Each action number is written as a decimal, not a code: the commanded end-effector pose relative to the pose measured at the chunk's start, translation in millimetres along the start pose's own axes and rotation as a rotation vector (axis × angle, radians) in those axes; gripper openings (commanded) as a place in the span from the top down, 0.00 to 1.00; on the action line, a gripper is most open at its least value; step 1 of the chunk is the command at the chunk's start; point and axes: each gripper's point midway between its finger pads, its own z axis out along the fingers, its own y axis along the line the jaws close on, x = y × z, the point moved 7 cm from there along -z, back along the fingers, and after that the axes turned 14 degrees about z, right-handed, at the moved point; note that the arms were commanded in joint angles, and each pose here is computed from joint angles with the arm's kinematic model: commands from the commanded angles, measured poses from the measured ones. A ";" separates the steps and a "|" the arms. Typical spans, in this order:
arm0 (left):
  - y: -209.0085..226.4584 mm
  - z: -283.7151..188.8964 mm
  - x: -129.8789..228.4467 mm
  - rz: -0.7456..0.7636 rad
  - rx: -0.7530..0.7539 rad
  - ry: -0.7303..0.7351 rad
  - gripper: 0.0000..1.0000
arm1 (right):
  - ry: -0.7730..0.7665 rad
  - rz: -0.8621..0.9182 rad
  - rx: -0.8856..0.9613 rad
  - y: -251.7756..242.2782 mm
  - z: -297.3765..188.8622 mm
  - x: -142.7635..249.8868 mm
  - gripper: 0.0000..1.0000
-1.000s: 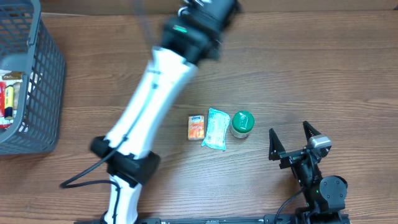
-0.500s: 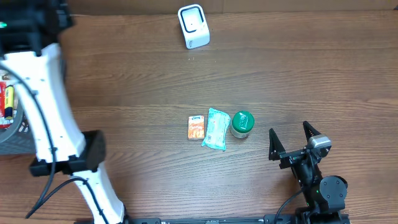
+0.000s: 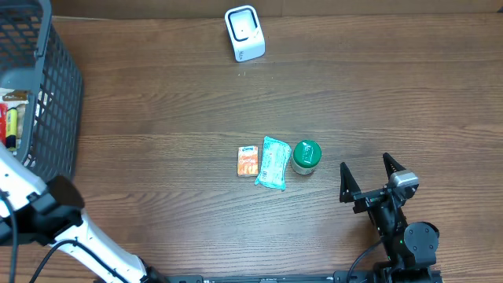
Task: Scan the item barcode
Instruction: 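Move the left gripper back to the grey basket, then grasp the clear bag with red and yellow snacks in the basket, then carry the snack bag out and lower it left of the tissue box, then hold the snack bag on the table with the left gripper, then open the left gripper and retract it toward the basket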
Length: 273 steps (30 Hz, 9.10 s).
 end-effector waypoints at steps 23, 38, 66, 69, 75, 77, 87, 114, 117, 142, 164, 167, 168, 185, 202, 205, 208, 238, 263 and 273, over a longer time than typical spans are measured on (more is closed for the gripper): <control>-40.1 212.5 78.5 0.485 0.307 0.024 0.01 | -0.007 -0.006 0.012 -2.5 0.0 1.7 0.00; -53.0 274.9 101.1 0.510 0.326 0.052 0.01 | -0.007 -0.006 0.012 -2.5 0.0 1.7 0.00; -49.4 234.8 93.6 0.251 0.421 0.113 0.96 | -0.006 -0.007 0.012 -2.5 0.0 1.7 0.00; -41.9 202.8 69.5 0.216 0.425 0.010 0.96 | -0.007 -0.006 0.012 -2.5 0.0 1.7 0.00; -12.4 112.3 21.2 0.136 0.348 -0.233 0.96 | -0.007 -0.006 0.012 -2.5 0.0 1.7 0.00; -2.1 77.4 10.6 0.105 0.324 -0.310 0.96 | -0.007 -0.006 0.012 -2.5 0.0 1.7 0.00; -18.3 -72.3 16.7 0.021 0.593 -0.498 0.96 | -0.007 -0.006 0.012 -2.5 0.0 1.7 0.00; -263.9 -93.1 258.7 0.572 0.766 0.215 0.94 | -0.007 -0.006 0.012 -2.5 0.0 1.7 0.00; -277.3 -80.8 285.6 0.552 0.737 0.243 0.95 | -0.006 -0.006 0.012 -2.5 0.1 1.7 0.00; -310.0 -8.2 366.5 0.628 0.587 0.260 0.63 | -0.007 -0.006 0.012 -2.5 0.0 1.7 0.00; -309.1 -63.1 309.8 0.700 0.599 0.234 0.57 | -0.007 -0.006 0.012 -2.5 0.0 1.7 0.00; -305.4 -61.6 315.4 0.713 0.590 0.267 0.70 | -0.007 -0.006 0.012 -2.5 0.0 1.7 0.00; -304.7 -60.7 316.8 0.716 0.586 0.273 0.71 | -0.007 -0.006 0.012 -2.5 0.0 1.7 0.00; -313.3 -34.6 350.4 0.697 0.647 0.320 0.74 | -0.007 -0.006 0.012 -2.5 0.0 1.7 0.00; -315.5 -31.3 352.7 0.691 0.655 0.308 0.75 | -0.006 -0.006 0.012 -2.5 0.1 1.7 0.00; -316.0 -29.0 355.8 0.689 0.664 0.311 0.74 | -0.007 -0.006 0.012 -2.5 0.0 1.7 0.00; -318.7 -28.4 358.8 0.685 0.691 0.316 0.74 | -0.007 -0.006 0.012 -2.5 0.0 1.7 0.00; -333.4 -31.5 338.6 0.716 0.686 0.322 0.60 | -0.007 -0.006 0.012 -2.5 0.0 1.7 0.00; -231.6 4.8 204.4 0.471 0.425 0.289 0.07 | -0.007 -0.006 0.012 -2.5 0.0 1.7 0.00; -199.9 25.3 194.1 0.391 0.387 0.323 0.00 | -0.006 -0.006 0.012 -2.5 0.1 1.7 0.00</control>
